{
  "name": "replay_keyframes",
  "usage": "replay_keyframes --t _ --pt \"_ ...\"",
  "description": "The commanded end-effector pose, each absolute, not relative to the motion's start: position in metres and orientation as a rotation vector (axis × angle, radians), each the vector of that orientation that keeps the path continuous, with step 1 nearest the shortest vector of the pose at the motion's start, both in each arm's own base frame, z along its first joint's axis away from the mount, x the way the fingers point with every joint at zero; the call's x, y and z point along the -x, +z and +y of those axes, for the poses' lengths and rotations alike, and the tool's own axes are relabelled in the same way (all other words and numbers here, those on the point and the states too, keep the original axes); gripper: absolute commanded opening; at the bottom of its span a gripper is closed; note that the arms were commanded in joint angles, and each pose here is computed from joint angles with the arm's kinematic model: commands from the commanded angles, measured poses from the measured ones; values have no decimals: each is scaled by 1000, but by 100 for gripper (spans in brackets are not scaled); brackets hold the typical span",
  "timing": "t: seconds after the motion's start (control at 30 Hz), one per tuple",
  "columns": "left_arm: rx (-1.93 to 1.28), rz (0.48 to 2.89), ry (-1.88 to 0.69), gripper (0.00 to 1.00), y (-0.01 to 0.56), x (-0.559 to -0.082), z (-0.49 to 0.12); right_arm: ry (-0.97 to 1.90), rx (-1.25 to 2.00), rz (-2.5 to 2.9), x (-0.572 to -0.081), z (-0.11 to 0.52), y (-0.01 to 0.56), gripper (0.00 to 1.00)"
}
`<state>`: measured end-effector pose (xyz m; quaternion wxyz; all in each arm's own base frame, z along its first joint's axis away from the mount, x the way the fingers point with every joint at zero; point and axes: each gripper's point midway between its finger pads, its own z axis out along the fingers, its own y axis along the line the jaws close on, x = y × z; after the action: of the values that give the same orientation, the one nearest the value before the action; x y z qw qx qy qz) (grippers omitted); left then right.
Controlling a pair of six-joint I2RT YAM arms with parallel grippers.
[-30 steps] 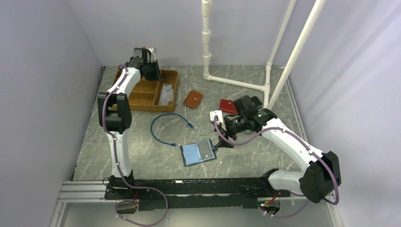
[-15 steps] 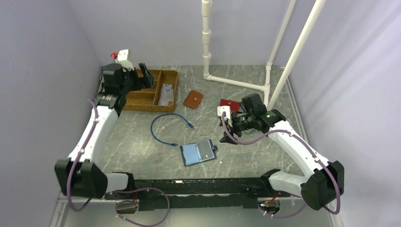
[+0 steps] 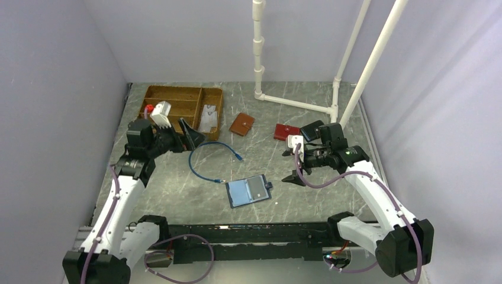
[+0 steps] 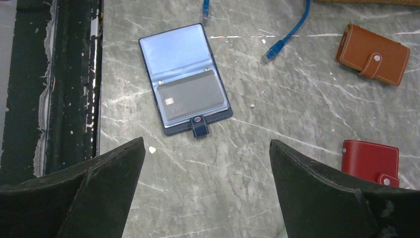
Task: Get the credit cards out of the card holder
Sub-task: Place the credit card in the storage box, then remove the credit card from the card holder.
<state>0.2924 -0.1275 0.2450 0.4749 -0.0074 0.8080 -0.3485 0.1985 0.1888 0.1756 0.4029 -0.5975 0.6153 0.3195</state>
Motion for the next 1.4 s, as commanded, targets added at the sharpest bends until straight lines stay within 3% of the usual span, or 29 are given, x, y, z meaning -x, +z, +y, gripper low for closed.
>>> replay_keyframes --t 0.0,0.47,0.9,1.37 --pt "-37 1930 -1112 100 255 -256 -154 868 1535 1399 -187 192 183 99" --pt "-145 2064 -1192 100 209 -200 -212 905 1473 1441 -190 184 174 100" --pt "-229 2110 -1249 99 167 -194 -259 907 1454 1524 -197 181 160 100" --pt "-138 2076 -1318 100 151 -191 -265 919 1474 1589 -201 182 141 100"
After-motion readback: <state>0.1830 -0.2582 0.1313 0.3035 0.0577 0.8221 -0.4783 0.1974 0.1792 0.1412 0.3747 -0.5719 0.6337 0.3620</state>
